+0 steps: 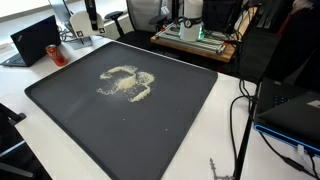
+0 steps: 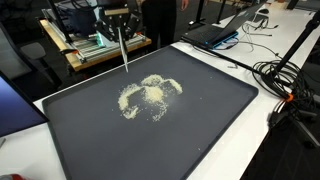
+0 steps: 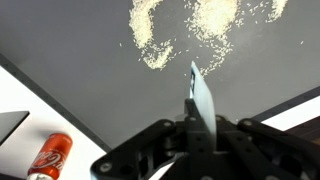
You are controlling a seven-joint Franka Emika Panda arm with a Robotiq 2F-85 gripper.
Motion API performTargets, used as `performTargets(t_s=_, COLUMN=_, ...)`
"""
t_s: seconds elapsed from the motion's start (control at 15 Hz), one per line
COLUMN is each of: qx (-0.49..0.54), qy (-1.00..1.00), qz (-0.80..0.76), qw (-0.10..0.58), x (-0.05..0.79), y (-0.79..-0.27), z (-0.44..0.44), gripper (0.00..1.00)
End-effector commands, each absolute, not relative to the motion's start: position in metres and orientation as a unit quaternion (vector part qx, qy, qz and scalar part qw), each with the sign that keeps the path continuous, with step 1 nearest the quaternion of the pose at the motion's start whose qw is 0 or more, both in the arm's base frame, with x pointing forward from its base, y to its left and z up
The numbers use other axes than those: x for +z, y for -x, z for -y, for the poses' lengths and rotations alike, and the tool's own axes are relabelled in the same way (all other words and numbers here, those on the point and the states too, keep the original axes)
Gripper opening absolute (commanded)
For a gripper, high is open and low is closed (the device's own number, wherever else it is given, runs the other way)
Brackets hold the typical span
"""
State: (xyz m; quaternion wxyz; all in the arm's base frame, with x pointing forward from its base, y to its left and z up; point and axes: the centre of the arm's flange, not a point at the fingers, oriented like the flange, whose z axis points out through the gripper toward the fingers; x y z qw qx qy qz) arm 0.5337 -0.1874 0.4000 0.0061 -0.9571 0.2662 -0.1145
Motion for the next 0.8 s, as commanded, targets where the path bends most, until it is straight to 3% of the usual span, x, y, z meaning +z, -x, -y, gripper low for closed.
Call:
performTargets(t_s=0.0, qx=-0.099, qy=0.954, qz=-0.279, qw=0.053, x=0.373, y=-0.554, z=0.226, gripper=0.01)
performTargets(t_s=0.73, qx=-0.117, qy=0.892, qz=-0.390, qw=0.195, x=0.279, y=-0.502, z=0.309, gripper=0.01)
